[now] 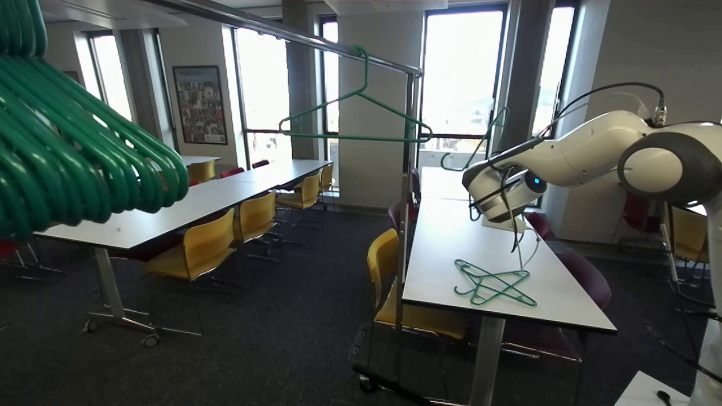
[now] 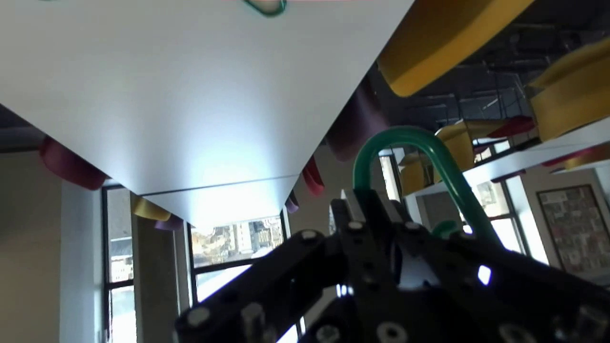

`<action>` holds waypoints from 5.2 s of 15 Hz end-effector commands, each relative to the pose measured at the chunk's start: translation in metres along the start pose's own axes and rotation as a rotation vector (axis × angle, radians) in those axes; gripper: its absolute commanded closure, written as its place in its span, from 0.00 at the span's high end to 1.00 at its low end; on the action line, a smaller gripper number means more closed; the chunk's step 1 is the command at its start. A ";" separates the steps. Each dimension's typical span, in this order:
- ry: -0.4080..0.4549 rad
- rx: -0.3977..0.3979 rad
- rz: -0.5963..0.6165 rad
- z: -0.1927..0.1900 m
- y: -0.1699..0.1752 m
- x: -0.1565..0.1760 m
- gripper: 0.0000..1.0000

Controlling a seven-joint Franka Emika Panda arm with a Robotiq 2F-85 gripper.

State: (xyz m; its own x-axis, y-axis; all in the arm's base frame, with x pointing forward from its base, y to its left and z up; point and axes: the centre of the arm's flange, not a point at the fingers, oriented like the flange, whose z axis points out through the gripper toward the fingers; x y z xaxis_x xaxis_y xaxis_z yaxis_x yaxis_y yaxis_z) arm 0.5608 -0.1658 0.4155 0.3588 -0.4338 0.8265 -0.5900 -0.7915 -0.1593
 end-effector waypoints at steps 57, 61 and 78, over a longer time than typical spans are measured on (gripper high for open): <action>-1.227 -0.164 1.136 0.213 0.107 -0.071 0.19; -1.224 -0.164 1.112 0.212 0.108 -0.073 0.51; -1.160 -0.248 0.090 0.197 0.210 -0.009 1.00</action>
State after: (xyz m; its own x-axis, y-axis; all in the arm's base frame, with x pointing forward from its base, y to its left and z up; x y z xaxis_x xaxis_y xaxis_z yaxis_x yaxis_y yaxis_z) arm 0.5782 -0.3916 0.2652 0.5733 -0.8022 -0.1668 -0.8151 -0.5791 -0.0161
